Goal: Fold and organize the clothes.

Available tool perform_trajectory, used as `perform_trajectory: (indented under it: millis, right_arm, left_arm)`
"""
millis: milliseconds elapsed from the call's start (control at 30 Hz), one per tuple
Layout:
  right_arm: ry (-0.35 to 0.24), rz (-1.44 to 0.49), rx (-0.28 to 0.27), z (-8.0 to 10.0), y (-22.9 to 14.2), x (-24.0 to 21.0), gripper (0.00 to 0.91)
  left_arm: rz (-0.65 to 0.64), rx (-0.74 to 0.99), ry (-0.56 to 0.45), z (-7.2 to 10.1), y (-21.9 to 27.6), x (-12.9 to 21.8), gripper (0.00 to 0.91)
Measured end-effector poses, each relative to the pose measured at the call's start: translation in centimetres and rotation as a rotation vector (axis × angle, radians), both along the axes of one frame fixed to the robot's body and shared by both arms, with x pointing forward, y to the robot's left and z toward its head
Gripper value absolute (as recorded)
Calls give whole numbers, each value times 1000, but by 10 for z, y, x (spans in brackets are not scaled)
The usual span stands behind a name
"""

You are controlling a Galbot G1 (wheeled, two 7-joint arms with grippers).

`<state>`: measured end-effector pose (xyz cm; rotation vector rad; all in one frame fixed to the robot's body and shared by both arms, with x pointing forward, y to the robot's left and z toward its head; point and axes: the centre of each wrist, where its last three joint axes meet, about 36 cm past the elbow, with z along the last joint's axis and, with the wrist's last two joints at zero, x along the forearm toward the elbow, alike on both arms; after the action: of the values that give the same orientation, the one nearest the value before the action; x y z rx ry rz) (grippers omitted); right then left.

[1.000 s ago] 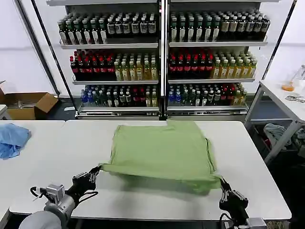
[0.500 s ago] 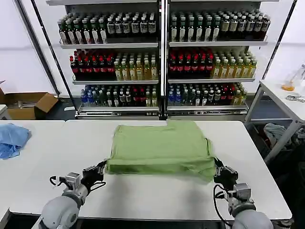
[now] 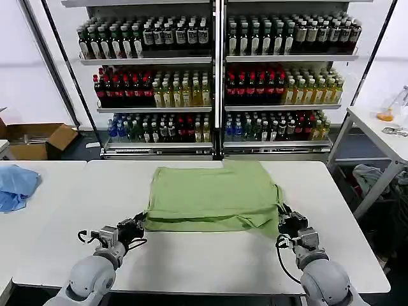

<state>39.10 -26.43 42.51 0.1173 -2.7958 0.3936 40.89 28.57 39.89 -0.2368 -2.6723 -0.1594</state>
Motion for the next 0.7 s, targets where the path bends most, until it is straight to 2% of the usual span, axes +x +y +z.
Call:
perform_trajectory:
  millis: [167,300,533,567,600,633,667,700]
  right_arm:
    - [-10,-11,6,1,0,-10,907]
    - [2,-36,20,0,-1,-28,907]
    - [79,-83,66,-11,3,-53,907]
    - [90,-89,74,-12,4,-55,907]
    - [99,-93,82,-13,5,-56,846]
    - [110,-98,91,-15,6,-57,584]
    - [120,-103,100,-17,6,-58,413]
    - [130,-106,109,-19,7,-58,81]
  left_arm:
    - [8,-6,-4,1,-2,-9,907]
    - [14,-11,13,-4,-5,-18,907]
    - [17,-27,38,-11,-9,-20,907]
    - [17,-29,40,-11,-9,-20,705]
    - [17,-31,43,-12,-9,-19,564]
    - [17,-32,45,-13,-10,-18,312]
    - [17,-33,47,-14,-10,-18,222]
    - [16,-34,49,-15,-9,-17,91]
